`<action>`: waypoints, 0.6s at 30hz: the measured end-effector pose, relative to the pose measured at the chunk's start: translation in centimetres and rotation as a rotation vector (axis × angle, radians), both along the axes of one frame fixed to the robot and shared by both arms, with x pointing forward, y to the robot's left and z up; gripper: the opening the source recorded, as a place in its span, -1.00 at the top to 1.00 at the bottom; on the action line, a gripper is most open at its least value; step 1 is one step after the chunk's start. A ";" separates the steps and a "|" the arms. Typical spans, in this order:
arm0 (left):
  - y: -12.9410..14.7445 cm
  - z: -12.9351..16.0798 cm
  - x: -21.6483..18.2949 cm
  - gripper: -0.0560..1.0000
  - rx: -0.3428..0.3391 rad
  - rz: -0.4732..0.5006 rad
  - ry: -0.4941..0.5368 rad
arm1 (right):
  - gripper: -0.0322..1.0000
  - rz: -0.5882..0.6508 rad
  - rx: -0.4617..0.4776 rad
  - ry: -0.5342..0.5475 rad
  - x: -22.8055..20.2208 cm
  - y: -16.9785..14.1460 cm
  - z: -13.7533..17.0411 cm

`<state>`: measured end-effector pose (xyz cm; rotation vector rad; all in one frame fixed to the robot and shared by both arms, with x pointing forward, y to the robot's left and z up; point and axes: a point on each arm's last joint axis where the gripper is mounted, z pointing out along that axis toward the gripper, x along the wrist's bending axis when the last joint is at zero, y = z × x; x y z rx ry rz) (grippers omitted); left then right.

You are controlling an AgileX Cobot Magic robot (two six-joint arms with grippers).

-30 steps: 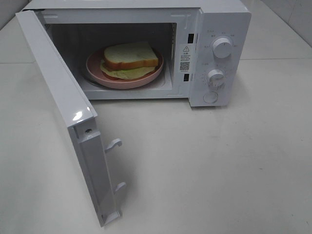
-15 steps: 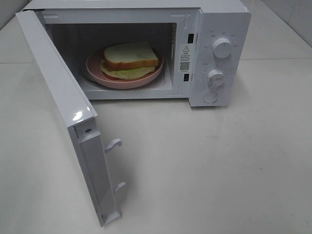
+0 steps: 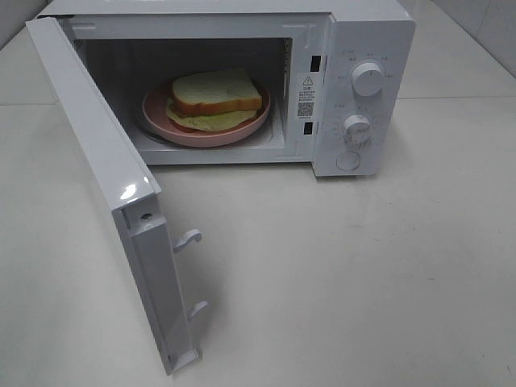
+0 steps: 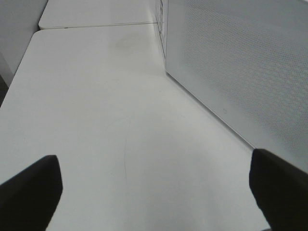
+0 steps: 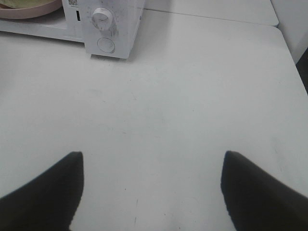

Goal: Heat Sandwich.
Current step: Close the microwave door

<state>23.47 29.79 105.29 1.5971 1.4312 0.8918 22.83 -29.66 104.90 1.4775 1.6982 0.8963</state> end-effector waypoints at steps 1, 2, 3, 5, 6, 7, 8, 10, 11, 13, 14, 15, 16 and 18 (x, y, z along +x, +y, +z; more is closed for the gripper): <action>0.0 0.0 0.0 -0.98 0.000 0.000 0.000 | -0.54 0.000 0.000 0.000 0.0 0.0 0.0; 0.0 0.0 0.0 -0.98 0.000 0.000 0.000 | -0.54 0.000 0.000 0.000 0.0 0.0 0.0; 0.0 0.0 0.0 -0.98 0.000 0.000 0.000 | -0.54 0.000 0.000 0.000 0.0 0.0 0.0; 0.0 0.0 0.0 -0.98 0.000 0.000 0.000 | -0.54 0.000 0.000 0.000 0.0 0.0 0.0; 0.0 0.0 0.0 -0.98 0.000 0.000 0.000 | -0.54 0.000 0.000 0.000 0.0 0.0 0.0; 0.0 0.0 0.0 -0.98 0.000 0.000 0.000 | -0.54 0.000 0.000 0.000 0.0 0.0 0.0; 0.0 0.0 0.0 -0.98 0.000 0.000 0.000 | -0.54 0.000 0.000 0.000 0.0 0.0 0.0; 0.0 0.0 0.0 -0.98 0.000 0.000 0.000 | -0.54 0.000 0.000 0.000 0.0 0.0 0.0; 0.0 0.0 0.0 -0.98 0.000 0.000 0.000 | -0.54 0.000 0.000 0.000 0.0 0.0 0.0; 0.0 0.0 0.0 -0.98 0.000 0.000 0.000 | -0.54 0.000 0.000 0.000 0.0 0.0 0.0; 0.0 0.0 0.0 -0.98 0.000 0.000 0.000 | -0.54 0.000 0.000 0.000 0.0 0.0 0.0; 0.0 0.0 0.0 -0.98 0.000 0.000 0.000 | -0.54 0.000 0.000 0.000 0.0 0.0 0.0; 0.0 0.0 0.0 -0.98 0.000 0.000 0.000 | -0.54 0.000 0.000 0.000 0.0 0.0 0.0; 0.0 0.0 0.0 -0.98 0.000 0.000 0.000 | -0.54 0.000 0.000 0.000 0.0 0.0 0.0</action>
